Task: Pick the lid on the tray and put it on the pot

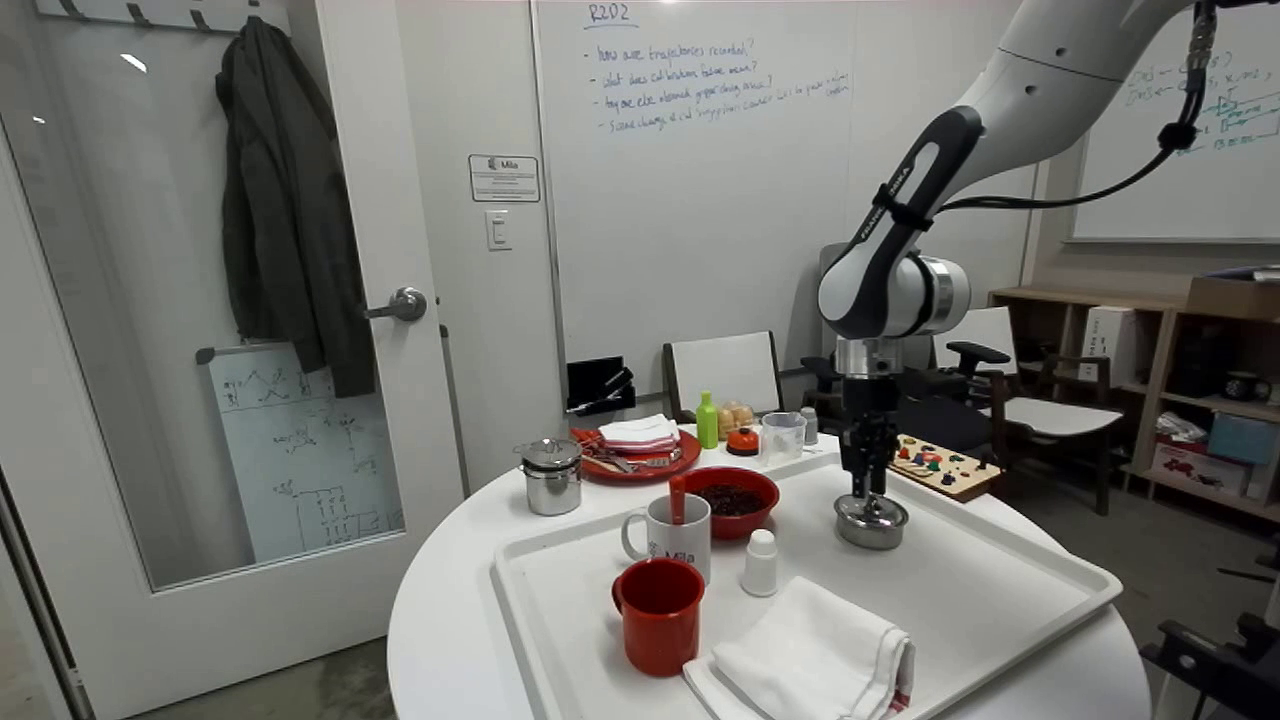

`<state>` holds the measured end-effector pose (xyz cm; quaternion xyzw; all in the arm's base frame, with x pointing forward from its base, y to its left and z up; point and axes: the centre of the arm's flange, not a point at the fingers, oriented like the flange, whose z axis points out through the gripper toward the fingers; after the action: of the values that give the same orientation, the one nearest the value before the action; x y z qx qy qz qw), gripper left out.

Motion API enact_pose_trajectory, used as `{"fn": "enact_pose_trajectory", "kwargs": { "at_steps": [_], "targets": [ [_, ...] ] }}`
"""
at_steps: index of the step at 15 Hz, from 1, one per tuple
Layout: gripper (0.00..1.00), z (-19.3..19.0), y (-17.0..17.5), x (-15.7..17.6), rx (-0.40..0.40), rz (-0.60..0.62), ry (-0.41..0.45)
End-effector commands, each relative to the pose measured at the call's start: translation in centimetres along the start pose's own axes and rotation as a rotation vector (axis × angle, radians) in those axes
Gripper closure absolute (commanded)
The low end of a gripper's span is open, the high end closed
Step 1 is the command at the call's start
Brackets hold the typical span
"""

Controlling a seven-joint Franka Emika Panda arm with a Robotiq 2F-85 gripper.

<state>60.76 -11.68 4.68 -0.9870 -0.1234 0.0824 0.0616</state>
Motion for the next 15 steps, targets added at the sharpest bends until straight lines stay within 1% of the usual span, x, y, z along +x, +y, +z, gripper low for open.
{"fn": "enact_pose_trajectory", "kwargs": {
  "at_steps": [1, 3, 4, 5, 6, 15],
  "targets": [
    [0.12, 0.0, 0.04, 0.45, 0.019, -0.012, 0.013],
    [0.01, -0.15, -0.08, 0.46, 0.017, -0.015, 0.015],
    [0.0, -0.37, -0.31, 0.37, 0.015, -0.021, 0.017],
    [0.0, -0.64, -0.63, 0.24, 0.01, -0.028, 0.019],
    [0.0, -0.02, -0.29, 0.15, 0.003, -0.007, 0.002],
    [0.0, 0.02, -0.21, 0.09, 0.0, -0.007, 0.0]
  ]
}}
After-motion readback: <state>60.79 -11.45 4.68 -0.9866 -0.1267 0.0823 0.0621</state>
